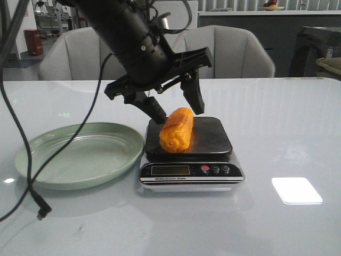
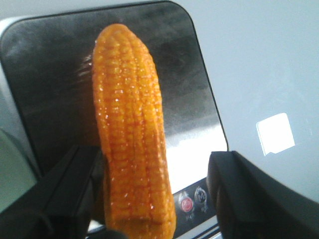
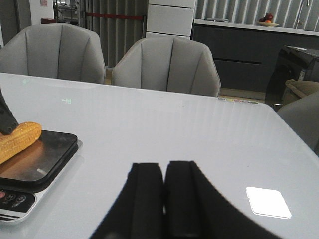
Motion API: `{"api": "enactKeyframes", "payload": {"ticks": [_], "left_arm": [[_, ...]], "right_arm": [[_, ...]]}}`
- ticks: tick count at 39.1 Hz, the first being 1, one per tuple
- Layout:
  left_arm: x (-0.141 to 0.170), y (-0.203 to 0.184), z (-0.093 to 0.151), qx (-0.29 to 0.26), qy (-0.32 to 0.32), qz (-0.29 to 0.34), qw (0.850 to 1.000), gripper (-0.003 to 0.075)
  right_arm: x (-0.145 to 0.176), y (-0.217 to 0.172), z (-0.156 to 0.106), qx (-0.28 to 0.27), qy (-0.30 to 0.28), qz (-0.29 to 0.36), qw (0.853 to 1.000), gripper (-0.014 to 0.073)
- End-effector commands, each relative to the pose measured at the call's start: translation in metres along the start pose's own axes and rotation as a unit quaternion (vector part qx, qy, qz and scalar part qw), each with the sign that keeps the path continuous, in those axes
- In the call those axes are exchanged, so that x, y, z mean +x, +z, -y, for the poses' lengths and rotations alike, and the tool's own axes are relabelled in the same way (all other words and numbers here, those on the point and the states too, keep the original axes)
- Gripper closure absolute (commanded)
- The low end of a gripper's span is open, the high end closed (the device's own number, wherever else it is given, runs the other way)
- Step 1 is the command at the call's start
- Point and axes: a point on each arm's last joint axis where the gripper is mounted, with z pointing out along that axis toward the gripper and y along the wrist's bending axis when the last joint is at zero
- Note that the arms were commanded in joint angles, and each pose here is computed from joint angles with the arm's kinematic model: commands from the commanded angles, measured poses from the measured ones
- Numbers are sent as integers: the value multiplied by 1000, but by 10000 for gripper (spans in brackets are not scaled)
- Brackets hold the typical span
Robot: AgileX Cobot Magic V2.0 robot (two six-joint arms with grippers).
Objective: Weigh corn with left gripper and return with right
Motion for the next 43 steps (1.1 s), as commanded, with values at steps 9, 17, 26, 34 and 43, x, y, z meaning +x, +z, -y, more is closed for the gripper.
{"api": "enactKeyframes", "payload": {"ticks": [9, 17, 26, 34, 43], "left_arm": [[14, -94, 0, 1, 25, 120, 992, 228], [47, -142, -9, -20, 66, 157, 985, 228], [88, -181, -17, -26, 92, 184, 978, 228], [131, -213, -28, -32, 121, 222, 967, 228], [189, -243, -46, -39, 159, 283, 945, 236]], "right_arm": [[-5, -2, 1, 8, -6, 45, 999, 438], [-5, -2, 1, 8, -6, 45, 999, 438], [-5, -2, 1, 8, -6, 45, 999, 438], [-5, -2, 1, 8, -6, 45, 999, 438], [-5, -2, 1, 8, -6, 45, 999, 438]]}}
